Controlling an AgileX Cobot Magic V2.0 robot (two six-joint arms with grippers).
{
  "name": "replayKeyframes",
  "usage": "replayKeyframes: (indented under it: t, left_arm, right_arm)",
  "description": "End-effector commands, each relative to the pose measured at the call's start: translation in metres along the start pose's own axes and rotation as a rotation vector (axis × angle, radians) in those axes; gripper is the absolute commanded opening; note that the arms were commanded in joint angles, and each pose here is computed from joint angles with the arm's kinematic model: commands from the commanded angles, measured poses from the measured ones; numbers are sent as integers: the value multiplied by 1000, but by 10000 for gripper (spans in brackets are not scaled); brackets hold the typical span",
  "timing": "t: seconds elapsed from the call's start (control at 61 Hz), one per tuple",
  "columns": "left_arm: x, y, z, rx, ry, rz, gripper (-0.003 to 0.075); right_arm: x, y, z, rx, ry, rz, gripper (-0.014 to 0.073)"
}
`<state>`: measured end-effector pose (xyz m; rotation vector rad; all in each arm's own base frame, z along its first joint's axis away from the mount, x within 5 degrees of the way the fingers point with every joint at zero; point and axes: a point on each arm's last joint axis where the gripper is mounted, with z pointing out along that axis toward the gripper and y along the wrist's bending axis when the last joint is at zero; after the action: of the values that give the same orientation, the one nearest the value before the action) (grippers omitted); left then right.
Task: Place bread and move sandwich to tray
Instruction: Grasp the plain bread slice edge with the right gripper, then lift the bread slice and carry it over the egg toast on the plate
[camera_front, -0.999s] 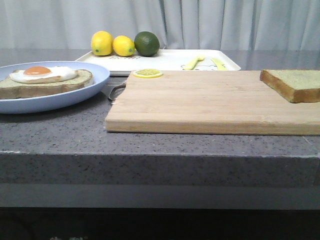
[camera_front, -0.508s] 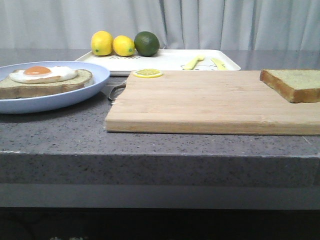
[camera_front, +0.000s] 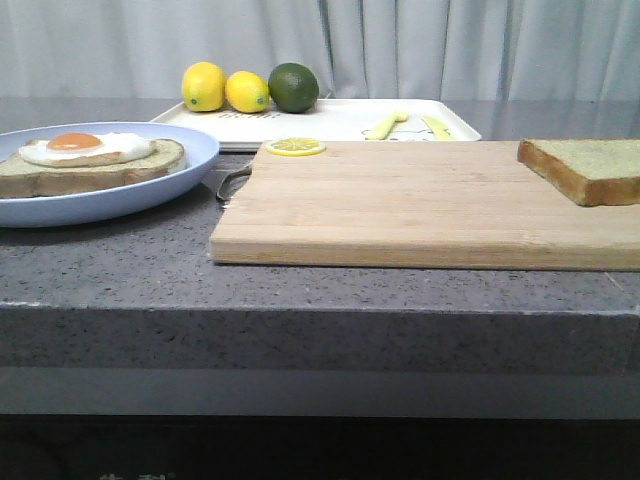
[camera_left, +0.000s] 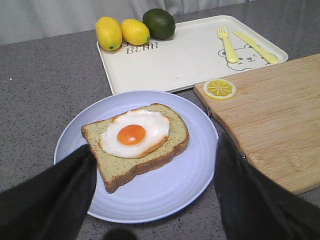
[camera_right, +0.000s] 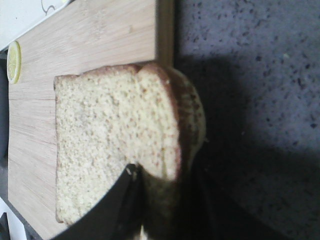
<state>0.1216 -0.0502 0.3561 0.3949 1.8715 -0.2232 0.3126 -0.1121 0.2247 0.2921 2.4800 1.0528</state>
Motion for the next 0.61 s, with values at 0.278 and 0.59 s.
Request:
replayKeyframes:
  t: [0.278,0.59]
  left_arm:
    - [-17,-1,-4,8,-110,9,492]
    - [-17,-1,-4,8,-110,9,492]
  right_arm:
    - [7,73,-41,-145,-85,-127,87]
    - [16,150,-39,-368,-163,-212,87]
